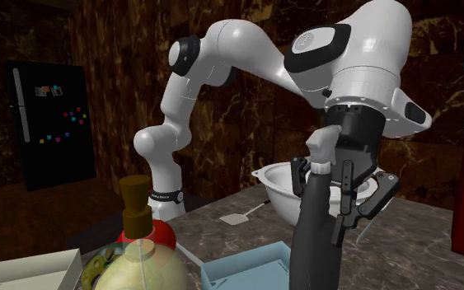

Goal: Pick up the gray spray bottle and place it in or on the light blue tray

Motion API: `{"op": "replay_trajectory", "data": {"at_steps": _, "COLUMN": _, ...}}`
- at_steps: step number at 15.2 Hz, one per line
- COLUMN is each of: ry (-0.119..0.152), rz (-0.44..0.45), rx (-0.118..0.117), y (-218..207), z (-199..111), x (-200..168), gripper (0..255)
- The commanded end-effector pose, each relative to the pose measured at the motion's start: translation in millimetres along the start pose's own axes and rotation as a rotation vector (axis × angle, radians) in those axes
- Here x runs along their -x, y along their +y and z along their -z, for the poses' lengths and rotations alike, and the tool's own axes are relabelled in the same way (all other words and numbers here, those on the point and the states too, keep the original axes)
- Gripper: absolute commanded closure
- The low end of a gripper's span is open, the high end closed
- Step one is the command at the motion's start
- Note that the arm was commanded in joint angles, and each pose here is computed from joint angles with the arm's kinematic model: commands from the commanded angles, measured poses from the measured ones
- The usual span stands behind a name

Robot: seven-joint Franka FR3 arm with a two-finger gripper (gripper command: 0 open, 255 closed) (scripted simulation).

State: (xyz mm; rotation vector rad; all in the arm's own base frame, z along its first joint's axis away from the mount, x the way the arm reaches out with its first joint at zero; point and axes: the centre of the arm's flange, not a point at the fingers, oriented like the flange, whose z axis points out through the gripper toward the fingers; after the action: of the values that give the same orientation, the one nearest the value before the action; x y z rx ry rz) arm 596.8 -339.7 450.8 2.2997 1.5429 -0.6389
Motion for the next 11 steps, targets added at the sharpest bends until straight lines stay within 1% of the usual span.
{"op": "replay_trajectory", "data": {"at_steps": 1, "ry": 0.000, "rz": 0.000, "rx": 0.001, "y": -1, "z": -9, "x": -5, "gripper": 255}}
{"op": "replay_trajectory", "data": {"at_steps": 5, "ry": 0.000, "rz": 0.000, "rx": 0.001, "y": -1, "z": -27, "x": -16, "gripper": 255}}
{"op": "replay_trajectory", "data": {"at_steps": 11, "ry": 0.000, "rz": 0.000, "rx": 0.001, "y": -1, "z": -27, "x": -16, "gripper": 255}}
